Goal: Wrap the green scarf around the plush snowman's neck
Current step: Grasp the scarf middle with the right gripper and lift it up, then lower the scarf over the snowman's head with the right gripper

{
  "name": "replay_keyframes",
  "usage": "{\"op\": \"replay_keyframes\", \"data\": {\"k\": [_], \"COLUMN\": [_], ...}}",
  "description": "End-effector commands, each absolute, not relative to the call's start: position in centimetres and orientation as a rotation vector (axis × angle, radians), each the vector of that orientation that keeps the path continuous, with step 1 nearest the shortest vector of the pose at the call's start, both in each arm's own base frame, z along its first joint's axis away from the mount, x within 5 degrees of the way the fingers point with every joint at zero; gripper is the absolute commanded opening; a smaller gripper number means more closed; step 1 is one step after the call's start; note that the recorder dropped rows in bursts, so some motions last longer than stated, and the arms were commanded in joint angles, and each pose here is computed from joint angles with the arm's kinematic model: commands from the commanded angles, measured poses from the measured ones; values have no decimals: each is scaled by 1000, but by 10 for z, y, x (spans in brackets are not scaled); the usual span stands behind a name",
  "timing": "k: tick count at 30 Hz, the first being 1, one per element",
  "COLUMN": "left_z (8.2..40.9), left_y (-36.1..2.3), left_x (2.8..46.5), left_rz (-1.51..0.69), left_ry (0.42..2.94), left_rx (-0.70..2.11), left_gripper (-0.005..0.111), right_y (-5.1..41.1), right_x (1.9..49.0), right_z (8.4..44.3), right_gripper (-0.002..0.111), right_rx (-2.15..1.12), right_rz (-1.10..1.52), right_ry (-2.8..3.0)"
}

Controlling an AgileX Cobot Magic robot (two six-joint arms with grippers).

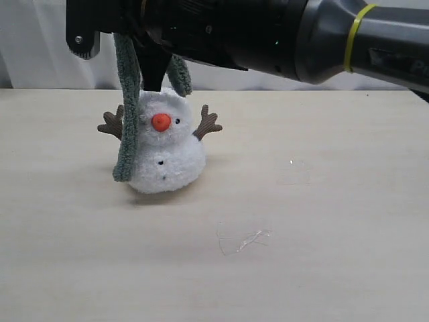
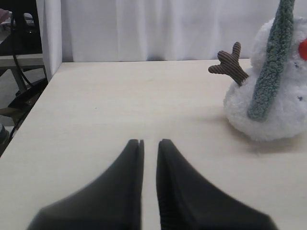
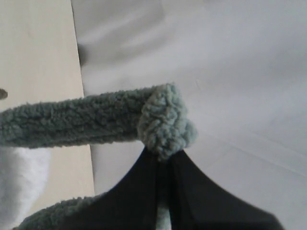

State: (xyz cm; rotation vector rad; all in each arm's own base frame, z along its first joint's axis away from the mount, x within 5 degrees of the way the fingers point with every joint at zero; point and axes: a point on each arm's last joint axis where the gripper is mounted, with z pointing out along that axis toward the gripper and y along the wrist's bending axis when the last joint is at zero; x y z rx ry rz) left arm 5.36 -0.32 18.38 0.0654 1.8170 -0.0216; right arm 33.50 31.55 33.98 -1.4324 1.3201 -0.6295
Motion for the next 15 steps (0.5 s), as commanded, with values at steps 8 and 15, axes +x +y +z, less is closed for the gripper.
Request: {"op": "replay_keyframes", "data": {"k": [8,15], "left_z": [184,184], "left_y": [-4,-4], "left_x": [54,54], "left_rz": [-33,-33], "left_ry": [1806,1806], "left_rx": [66,66], "left_gripper": [12,12], "right_y": [305,292], "right_x": [357,363], "right_z": [300,289], "right_gripper": [4,4], "right_rx": [-1540,-1443], "right_rz": [-822,-714], "right_ry": [1434,1651]}}
